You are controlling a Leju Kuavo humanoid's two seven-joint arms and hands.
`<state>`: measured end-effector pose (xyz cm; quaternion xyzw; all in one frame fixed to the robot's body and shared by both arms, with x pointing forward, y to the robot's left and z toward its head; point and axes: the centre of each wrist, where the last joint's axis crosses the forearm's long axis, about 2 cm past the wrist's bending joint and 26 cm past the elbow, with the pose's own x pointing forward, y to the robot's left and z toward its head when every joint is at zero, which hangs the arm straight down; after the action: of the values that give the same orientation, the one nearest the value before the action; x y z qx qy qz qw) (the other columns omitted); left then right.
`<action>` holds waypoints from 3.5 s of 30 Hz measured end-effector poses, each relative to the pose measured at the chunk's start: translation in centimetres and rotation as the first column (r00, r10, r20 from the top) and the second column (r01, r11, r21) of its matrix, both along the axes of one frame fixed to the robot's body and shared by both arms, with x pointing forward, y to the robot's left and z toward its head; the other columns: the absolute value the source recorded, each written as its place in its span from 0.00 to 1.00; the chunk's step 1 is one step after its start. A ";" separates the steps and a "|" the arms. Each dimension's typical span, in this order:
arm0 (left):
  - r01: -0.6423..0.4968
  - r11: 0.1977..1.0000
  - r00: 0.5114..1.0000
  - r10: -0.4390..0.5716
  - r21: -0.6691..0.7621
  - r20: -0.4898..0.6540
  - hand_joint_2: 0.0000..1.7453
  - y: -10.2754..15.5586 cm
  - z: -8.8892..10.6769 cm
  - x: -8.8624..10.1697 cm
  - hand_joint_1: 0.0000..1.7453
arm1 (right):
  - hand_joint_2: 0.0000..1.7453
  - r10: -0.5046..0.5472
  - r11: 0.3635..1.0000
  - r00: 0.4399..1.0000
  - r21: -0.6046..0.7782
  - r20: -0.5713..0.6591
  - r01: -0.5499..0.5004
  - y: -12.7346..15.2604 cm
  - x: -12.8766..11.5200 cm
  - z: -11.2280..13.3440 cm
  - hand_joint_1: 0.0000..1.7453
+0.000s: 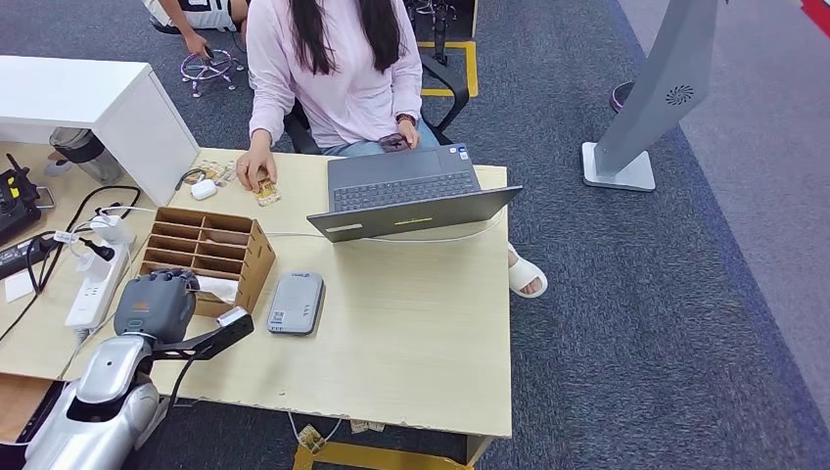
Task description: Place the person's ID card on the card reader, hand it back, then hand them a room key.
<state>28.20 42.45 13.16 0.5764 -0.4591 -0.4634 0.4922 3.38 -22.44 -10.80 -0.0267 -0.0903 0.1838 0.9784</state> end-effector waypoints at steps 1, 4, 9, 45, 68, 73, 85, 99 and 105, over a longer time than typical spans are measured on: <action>0.000 1.000 1.000 0.000 -0.002 -0.001 1.00 0.0 0.0 0.0 1.00 | 0.00 0.000 1.000 1.000 0.000 0.000 0.000 0.0 0.0 0.0 0.00; 0.001 1.000 1.000 -0.001 -0.006 -0.003 1.00 0.0 0.0 0.0 1.00 | 0.00 -0.001 1.000 1.000 0.000 0.000 0.001 0.0 0.0 0.0 0.00; 0.001 1.000 1.000 -0.001 -0.011 -0.004 1.00 0.0 0.0 0.0 1.00 | 0.00 -0.005 1.000 1.000 -0.002 0.000 0.005 0.0 0.0 0.0 0.00; 0.139 0.988 0.887 -0.158 0.075 0.433 1.00 -2.6 13.0 9.8 1.00 | 0.00 0.003 1.000 1.000 0.018 0.005 -0.004 -0.1 0.4 0.0 0.00; 0.208 0.976 0.867 -0.152 -0.068 0.474 1.00 -3.6 10.2 11.0 0.00 | 0.00 0.015 1.000 1.000 0.019 -0.004 -0.015 0.0 0.5 0.0 0.00; 0.355 0.883 0.819 -0.136 -0.306 0.558 1.00 -2.3 7.0 5.1 0.00 | 0.00 -0.002 1.000 1.000 0.018 0.011 0.002 -0.1 0.2 0.0 0.00; 0.563 0.342 0.743 0.190 -0.753 0.642 1.00 6.6 3.3 -10.7 0.00 | 0.00 -0.103 0.995 0.993 0.013 0.054 0.102 -0.4 -0.4 -0.1 0.00; 0.266 -0.138 0.642 0.764 -0.954 0.069 0.00 8.4 -13.6 -23.3 0.00 | 0.00 -0.135 0.991 0.990 0.003 0.028 0.135 -0.5 0.0 -0.1 0.00; 0.105 -0.457 0.562 0.760 -0.883 -0.327 1.00 1.0 -20.7 -24.6 0.00 | 0.50 -0.120 0.993 0.993 0.010 -0.007 0.120 -0.5 0.1 -0.1 0.00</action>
<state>3.62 43.45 -7.56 0.1768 -0.4802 0.4956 0.7018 3.50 -22.93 -10.86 -0.0262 -0.0862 0.1244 0.9881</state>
